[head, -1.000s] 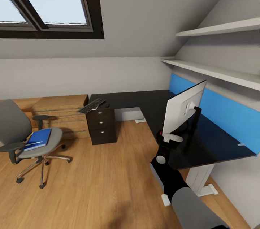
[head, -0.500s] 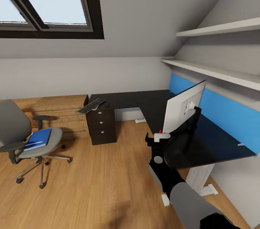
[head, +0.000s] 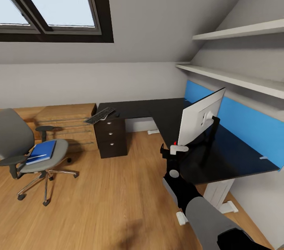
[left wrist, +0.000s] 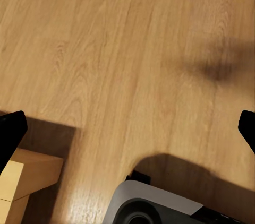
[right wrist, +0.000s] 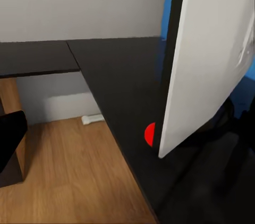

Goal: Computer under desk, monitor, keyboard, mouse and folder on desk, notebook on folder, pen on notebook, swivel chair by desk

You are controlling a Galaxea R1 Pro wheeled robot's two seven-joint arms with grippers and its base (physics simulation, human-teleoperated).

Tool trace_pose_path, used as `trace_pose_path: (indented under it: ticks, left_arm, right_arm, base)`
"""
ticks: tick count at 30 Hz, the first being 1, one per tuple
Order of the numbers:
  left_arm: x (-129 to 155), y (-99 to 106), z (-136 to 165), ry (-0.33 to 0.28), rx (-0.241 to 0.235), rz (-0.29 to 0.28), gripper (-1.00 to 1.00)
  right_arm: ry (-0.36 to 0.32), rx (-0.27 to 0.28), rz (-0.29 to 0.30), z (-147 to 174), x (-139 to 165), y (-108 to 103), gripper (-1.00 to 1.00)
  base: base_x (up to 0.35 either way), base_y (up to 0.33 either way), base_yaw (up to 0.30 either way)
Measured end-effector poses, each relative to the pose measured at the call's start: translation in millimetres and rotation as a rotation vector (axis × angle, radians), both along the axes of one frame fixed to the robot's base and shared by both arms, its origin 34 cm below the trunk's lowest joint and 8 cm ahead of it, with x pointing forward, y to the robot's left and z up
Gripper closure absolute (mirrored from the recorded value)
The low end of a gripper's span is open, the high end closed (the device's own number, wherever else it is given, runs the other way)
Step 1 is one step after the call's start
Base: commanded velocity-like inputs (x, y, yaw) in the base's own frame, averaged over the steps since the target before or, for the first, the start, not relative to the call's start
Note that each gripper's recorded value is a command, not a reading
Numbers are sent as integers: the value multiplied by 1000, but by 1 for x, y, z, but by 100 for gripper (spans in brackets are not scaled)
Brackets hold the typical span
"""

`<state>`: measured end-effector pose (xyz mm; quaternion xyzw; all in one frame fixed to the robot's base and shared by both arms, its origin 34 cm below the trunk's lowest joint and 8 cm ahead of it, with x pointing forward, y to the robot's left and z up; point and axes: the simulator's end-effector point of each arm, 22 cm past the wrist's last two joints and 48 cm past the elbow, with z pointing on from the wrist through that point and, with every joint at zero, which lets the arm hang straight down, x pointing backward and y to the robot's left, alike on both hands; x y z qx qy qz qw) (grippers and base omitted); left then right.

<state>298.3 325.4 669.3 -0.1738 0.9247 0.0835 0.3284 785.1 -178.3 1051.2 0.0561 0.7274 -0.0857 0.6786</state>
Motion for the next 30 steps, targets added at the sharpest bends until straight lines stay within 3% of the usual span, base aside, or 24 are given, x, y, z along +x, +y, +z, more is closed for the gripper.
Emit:
trace_pose_path:
  ticks: [6, 7, 9, 16, 20, 30]
  left_arm:
    - [0, 0, 0, -1, 0, 0, -100]
    - [0, 1, 0, 0, 1, 3, -100]
    - [0, 1, 0, 0, 1, 4, -100]
    - [0, 1, 0, 0, 0, 5, -100]
    - [-1, 1, 0, 1, 0, 5, -100]
    - [0, 1, 0, 0, 0, 5, -100]
  right_arm:
    - [-14, 4, -19, 3, -1, -4, -100]
    - [-25, 6, -81, 5, -5, -18, -100]
    - [-26, 5, -116, 5, -7, -26, -100]
    - [-29, -4, -189, 5, -10, -53, -100]
    - [-22, 17, -233, 2, -12, -70, -100]
    - [-16, 40, -266, -1, -14, -82, -100]
  base:
    - [87, -7, 0]
    - [175, -35, 0]
    - [101, -20, 0]
    - [27, -5, 0]
    - [134, -1, 0]
    - [122, 0, 0]
